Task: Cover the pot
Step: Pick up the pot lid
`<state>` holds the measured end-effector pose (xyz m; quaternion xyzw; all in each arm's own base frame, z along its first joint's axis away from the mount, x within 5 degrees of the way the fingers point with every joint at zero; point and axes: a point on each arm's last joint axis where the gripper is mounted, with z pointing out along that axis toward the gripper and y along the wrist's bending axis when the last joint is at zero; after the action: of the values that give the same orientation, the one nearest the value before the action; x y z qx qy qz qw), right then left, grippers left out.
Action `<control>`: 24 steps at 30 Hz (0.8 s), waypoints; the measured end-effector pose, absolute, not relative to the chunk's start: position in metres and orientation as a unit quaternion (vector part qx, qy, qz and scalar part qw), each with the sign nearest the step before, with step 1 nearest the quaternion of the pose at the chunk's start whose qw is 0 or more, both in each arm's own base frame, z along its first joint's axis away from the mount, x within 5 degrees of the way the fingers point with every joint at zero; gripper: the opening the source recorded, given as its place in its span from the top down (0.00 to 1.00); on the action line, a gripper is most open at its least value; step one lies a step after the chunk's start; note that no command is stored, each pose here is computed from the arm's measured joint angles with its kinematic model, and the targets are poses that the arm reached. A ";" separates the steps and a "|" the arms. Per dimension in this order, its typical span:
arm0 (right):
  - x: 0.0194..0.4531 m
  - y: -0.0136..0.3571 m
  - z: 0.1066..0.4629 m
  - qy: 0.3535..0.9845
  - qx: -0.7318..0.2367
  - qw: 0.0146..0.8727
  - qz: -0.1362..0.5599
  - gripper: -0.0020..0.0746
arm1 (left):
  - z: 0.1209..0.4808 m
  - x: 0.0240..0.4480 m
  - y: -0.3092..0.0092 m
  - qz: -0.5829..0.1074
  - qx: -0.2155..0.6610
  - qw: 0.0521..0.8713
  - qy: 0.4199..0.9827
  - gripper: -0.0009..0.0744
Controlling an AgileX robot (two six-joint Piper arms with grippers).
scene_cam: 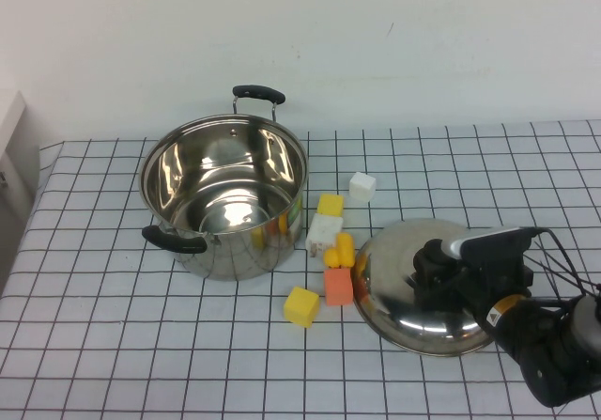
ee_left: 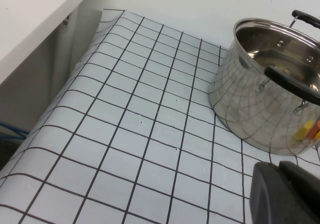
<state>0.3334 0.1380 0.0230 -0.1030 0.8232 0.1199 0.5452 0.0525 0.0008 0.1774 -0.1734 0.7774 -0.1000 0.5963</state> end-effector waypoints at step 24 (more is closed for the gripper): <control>0.308 0.133 0.148 0.742 -0.157 0.622 0.196 0.51 | 0.177 0.052 0.001 -0.101 -0.175 0.596 0.777 0.99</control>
<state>0.3083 0.1327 0.1477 -0.1570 0.7420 0.1957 0.6217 0.0525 0.0008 0.1774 -0.1750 0.7770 -0.1011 0.5961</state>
